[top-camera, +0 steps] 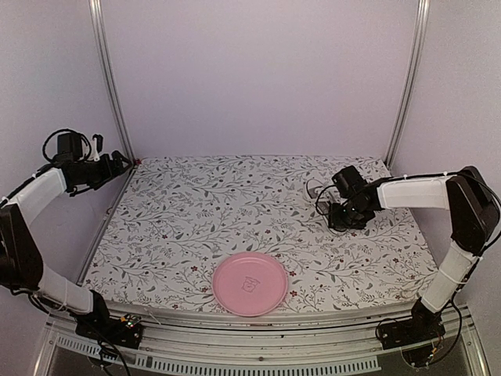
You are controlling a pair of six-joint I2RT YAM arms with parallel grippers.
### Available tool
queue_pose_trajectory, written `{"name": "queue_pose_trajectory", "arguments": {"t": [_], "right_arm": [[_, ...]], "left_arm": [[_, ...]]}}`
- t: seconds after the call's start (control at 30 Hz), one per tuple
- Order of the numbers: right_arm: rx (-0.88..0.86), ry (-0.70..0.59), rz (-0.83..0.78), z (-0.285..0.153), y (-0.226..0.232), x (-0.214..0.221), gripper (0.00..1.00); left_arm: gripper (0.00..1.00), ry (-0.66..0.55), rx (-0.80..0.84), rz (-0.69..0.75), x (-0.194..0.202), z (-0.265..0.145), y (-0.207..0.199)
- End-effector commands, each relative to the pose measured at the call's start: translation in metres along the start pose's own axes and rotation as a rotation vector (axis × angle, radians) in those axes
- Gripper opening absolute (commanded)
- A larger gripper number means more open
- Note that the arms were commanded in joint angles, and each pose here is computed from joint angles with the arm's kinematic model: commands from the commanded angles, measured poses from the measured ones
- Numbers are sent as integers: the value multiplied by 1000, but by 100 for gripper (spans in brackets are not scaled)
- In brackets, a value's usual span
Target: Tie the shoes
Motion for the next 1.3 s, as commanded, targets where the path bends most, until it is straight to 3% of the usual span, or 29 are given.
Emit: {"name": "queue_pose_trajectory", "arguments": {"t": [0.0, 0.17, 0.43, 0.5, 0.87, 1.1, 1.27], "right_arm": [[33, -45, -19, 9, 1, -3, 64], [50, -71, -10, 11, 0, -4, 59], [42, -71, -17, 17, 1, -2, 10], [47, -78, -11, 10, 0, -4, 3], [384, -172, 54, -76, -37, -52, 2], [308, -210, 25, -104, -14, -67, 2], [115, -257, 0, -115, 34, -80, 2]], "left_arm": [[95, 17, 0, -16, 3, 5, 6], [95, 25, 2, -21, 4, 6, 7], [95, 32, 8, -23, 4, 8, 7], [95, 33, 7, -26, 5, 8, 8], [94, 38, 27, -27, 4, 7, 6], [94, 43, 40, -30, 5, 8, 5], [94, 43, 42, -31, 5, 7, 5]]}}
Point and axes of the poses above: each gripper's point midway between its finger pads, its own z axis out along the fingers, its own y axis along the line the jaws close on, x = y × z, the point moved 10 cm from there along -z, back along the fingers, and after that the axes turned 9 degrees about -z, right-handed, at the moved point
